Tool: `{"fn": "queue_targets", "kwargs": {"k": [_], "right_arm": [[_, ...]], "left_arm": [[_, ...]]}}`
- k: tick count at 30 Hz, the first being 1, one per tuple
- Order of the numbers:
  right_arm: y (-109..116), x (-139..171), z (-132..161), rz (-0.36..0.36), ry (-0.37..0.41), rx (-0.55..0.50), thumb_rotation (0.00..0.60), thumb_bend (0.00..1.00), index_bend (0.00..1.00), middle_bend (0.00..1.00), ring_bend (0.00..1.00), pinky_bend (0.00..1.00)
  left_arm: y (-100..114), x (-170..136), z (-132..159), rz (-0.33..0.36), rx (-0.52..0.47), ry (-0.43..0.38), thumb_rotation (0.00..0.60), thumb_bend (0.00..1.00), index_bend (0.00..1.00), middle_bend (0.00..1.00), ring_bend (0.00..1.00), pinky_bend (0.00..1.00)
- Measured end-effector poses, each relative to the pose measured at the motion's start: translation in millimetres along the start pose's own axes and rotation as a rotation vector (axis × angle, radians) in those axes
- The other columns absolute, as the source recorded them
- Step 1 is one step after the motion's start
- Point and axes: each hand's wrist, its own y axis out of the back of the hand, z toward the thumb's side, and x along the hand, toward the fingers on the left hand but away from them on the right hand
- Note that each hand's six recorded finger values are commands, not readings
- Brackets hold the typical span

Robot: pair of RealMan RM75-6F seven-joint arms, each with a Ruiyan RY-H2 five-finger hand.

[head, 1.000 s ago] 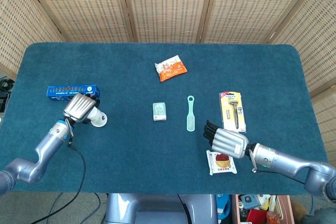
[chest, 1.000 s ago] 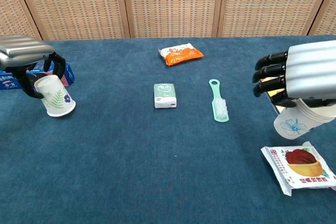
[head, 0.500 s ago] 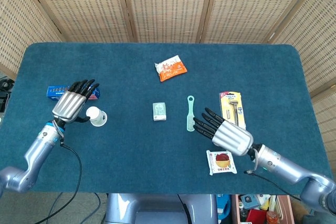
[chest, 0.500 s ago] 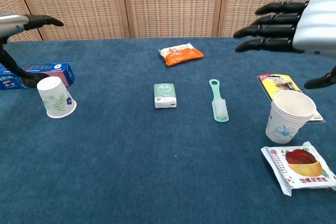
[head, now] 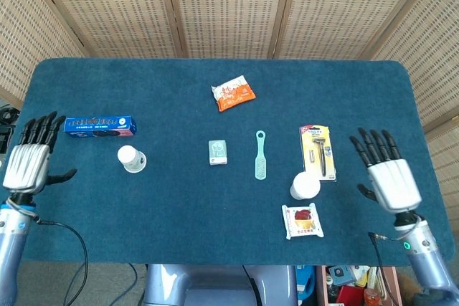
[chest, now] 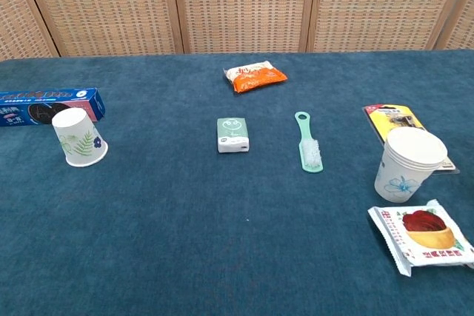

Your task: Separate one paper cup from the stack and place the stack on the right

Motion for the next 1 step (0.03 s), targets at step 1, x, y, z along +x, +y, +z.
{"fn": "queue_targets", "kwargs": {"k": [1], "right_arm": [[-4.2, 9.1, -6.1, 0.009, -0.046, -0.034, 0.600, 0.00, 0.00, 0.00, 0.00, 0.00]], "left_arm": [[-0.4, -8.1, -3.1, 0.001, -0.009, 0.013, 0.600, 0.14, 0.00, 0.00, 0.00, 0.00]]}}
